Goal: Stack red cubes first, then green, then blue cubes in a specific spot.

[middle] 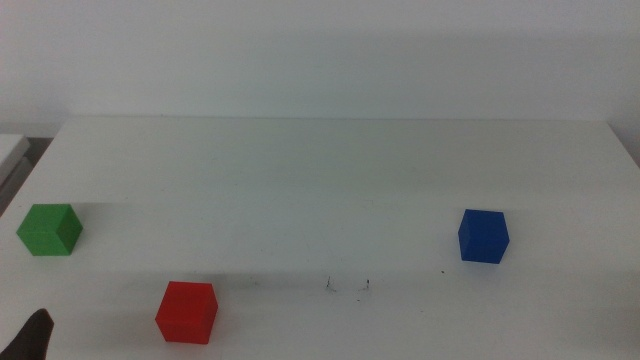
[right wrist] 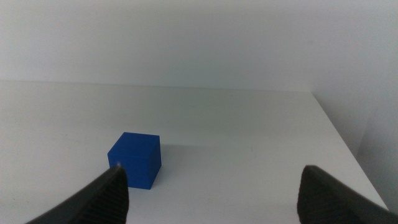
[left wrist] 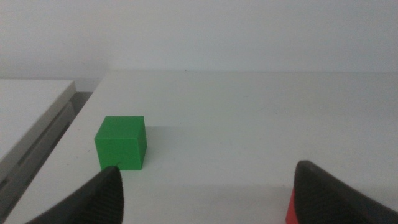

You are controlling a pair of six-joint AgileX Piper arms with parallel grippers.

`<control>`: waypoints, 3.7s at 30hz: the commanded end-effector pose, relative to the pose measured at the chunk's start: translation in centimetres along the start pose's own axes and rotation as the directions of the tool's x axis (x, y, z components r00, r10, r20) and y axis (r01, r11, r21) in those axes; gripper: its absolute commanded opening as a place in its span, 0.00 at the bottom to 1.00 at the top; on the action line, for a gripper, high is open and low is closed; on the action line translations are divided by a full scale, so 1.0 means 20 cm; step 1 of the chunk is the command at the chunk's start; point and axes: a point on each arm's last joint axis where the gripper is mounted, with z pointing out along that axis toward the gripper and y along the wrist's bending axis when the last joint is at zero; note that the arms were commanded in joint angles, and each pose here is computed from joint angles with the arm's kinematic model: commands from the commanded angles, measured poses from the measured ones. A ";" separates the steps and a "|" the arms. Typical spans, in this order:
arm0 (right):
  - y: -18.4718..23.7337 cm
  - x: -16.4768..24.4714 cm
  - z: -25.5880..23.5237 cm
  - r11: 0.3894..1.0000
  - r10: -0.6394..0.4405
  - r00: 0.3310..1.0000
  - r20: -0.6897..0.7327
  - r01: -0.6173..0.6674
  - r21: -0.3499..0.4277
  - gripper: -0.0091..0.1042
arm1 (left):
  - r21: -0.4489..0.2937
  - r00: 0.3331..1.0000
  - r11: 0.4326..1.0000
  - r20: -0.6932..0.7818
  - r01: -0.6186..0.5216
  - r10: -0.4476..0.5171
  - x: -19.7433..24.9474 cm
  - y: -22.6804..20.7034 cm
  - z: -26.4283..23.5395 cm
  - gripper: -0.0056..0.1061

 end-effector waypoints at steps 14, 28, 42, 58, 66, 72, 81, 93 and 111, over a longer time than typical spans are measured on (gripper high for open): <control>0.00 0.00 0.00 1.000 -0.008 1.000 0.011 0.008 0.010 0.90 | -0.006 0.942 0.999 -0.333 0.050 -0.049 -0.53 -0.05 0.03 0.89; 0.00 0.00 0.00 1.000 -0.008 1.000 0.011 0.008 0.010 0.90 | 0.076 0.476 0.994 -0.879 0.075 0.031 -0.68 -0.31 0.63 0.89; 0.00 0.00 0.00 1.000 -0.008 1.000 0.011 0.008 0.010 0.90 | 0.055 0.351 0.998 -0.935 0.007 0.049 -0.30 -0.53 1.00 0.89; 0.00 0.00 0.00 1.000 -0.008 1.000 0.011 0.008 0.010 0.90 | 0.043 0.232 0.999 -0.972 -0.002 0.042 -0.06 -0.56 1.12 0.49; 0.00 0.00 0.00 1.000 -0.008 1.000 0.011 0.008 0.010 0.90 | 0.054 0.342 0.998 -0.939 0.032 0.040 -0.30 -0.99 1.24 0.03; 0.00 0.00 0.00 1.000 -0.008 1.000 0.011 0.008 0.010 0.90 | 0.046 0.292 0.999 -0.956 0.020 0.038 -0.27 -1.32 1.37 0.04; 0.00 0.00 0.00 1.000 -0.008 1.000 0.011 0.008 0.010 0.90 | 0.035 0.274 0.997 -0.962 0.074 0.013 -0.14 -1.43 1.45 0.11; 0.00 0.00 0.00 1.000 -0.008 1.000 0.011 0.008 0.010 0.90 | 0.018 0.237 0.999 -0.971 0.026 0.011 -0.05 -1.42 1.47 0.37; 0.00 0.00 0.00 1.000 -0.008 1.000 0.011 0.008 0.010 0.90 | 0.120 0.453 0.991 -0.881 -0.065 0.137 -0.70 -0.99 1.31 0.89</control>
